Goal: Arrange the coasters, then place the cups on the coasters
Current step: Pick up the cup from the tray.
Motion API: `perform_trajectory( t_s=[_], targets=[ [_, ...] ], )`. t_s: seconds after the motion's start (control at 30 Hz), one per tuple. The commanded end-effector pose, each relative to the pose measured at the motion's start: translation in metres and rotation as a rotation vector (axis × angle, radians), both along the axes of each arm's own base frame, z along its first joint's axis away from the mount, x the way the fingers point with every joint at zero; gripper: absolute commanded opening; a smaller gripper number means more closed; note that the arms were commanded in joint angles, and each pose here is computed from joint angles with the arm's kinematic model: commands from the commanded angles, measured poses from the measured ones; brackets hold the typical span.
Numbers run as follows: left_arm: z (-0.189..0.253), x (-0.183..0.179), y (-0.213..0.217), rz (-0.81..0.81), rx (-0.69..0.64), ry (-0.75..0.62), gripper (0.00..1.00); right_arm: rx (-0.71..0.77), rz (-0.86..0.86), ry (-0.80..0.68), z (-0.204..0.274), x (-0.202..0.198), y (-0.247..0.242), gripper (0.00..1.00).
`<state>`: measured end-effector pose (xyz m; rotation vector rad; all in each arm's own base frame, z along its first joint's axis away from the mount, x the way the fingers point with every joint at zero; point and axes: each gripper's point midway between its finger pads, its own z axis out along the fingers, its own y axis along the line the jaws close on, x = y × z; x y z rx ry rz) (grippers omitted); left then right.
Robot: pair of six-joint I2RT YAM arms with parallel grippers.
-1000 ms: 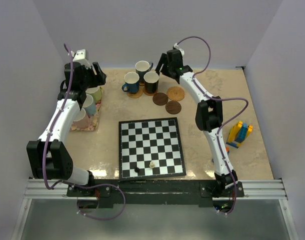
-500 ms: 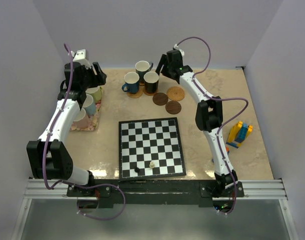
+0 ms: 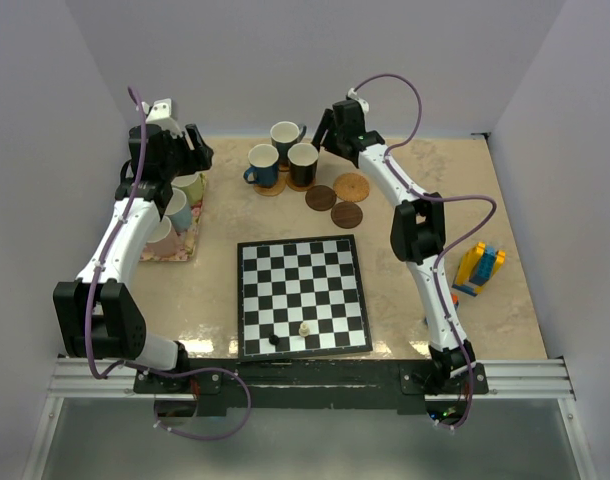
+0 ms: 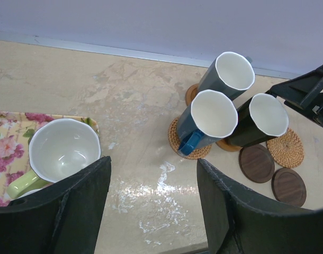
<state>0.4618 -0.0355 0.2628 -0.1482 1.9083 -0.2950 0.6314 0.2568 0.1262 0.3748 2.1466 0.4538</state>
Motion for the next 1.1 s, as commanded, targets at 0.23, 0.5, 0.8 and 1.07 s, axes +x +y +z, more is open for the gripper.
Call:
perform_trajectory(
  t_s=[0.23,0.5,0.8,1.07],
  targets=[
    [0.03,0.005,-0.001,-0.006,-0.014,-0.088,0.7,0.002,-0.037,-0.048,0.023,0.005,-0.007,0.67],
    [0.03,0.005,0.0,-0.004,-0.012,-0.087,0.7,0.019,-0.013,-0.093,0.035,0.01,-0.002,0.74],
    [0.034,0.007,0.001,0.003,-0.012,-0.088,0.71,0.073,0.053,-0.237,0.083,0.013,0.01,0.85],
    [0.037,-0.008,0.04,0.125,-0.027,-0.049,0.71,0.073,0.049,-0.464,0.162,0.004,-0.003,0.86]
  ],
)
